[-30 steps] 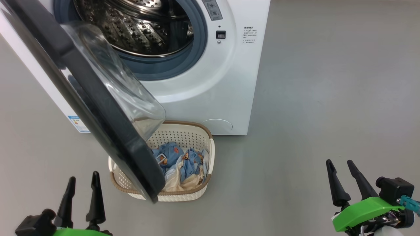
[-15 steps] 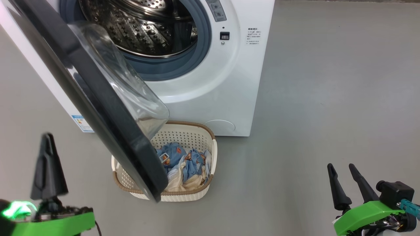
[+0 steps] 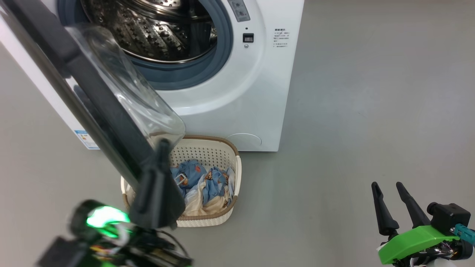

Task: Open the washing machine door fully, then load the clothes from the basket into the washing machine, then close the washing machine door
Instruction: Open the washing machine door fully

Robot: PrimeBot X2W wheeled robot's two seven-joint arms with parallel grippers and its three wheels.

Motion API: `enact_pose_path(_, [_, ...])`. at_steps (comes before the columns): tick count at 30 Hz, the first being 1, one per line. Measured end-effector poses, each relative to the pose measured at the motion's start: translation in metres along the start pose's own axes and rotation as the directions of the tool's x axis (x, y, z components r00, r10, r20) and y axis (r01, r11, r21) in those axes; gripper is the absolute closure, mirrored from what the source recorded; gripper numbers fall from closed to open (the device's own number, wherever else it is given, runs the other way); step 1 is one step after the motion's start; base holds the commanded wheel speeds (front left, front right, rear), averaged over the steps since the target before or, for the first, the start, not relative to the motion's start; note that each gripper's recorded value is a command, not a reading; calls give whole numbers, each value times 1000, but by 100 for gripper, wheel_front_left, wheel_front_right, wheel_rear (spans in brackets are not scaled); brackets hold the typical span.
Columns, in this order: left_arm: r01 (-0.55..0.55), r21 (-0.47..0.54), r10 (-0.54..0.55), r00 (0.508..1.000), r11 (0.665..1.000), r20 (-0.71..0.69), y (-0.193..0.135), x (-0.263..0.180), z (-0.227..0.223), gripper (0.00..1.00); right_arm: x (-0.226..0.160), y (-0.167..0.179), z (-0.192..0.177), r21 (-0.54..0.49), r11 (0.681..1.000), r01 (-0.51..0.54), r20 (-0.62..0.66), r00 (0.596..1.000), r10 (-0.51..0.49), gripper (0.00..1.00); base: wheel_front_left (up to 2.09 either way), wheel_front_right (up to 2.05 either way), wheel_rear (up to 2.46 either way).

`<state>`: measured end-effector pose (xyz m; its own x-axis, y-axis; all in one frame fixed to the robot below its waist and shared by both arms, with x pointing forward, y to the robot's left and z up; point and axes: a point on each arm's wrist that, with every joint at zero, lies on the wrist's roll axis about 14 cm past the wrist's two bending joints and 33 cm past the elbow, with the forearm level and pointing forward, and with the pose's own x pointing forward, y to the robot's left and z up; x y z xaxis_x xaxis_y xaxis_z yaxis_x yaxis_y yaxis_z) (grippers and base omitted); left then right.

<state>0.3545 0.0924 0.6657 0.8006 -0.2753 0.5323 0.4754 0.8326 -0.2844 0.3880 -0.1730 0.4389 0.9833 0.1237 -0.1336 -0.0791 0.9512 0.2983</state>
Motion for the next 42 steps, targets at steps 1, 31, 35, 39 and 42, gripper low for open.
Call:
enact_pose_path(1, [12,-25,-13,1000,1000,-23,-5,0,-8,100,0,-1,0,0,1000,2,0,1000,-2,0,0,0,0])
enact_pose_path(31, [-271,-142,200,903,952,-381,55,-41,-139,100,-3,-3,2,-25,1000,5,6,1000,-5,0,0,0,0])
enact_pose_path(35, [-284,-141,214,902,948,-376,59,-42,-137,100,-1,0,2,-41,999,-6,4,1000,6,0,0,0,0])
enact_pose_path(39, [-295,-142,225,901,945,-370,61,-44,-136,100,1,1,1,-48,999,-15,-1,1000,15,0,0,0,0])
enact_pose_path(42, [-302,-140,234,900,943,-367,63,-45,-134,100,3,3,0,-58,998,-24,-5,1000,23,0,0,0,0])
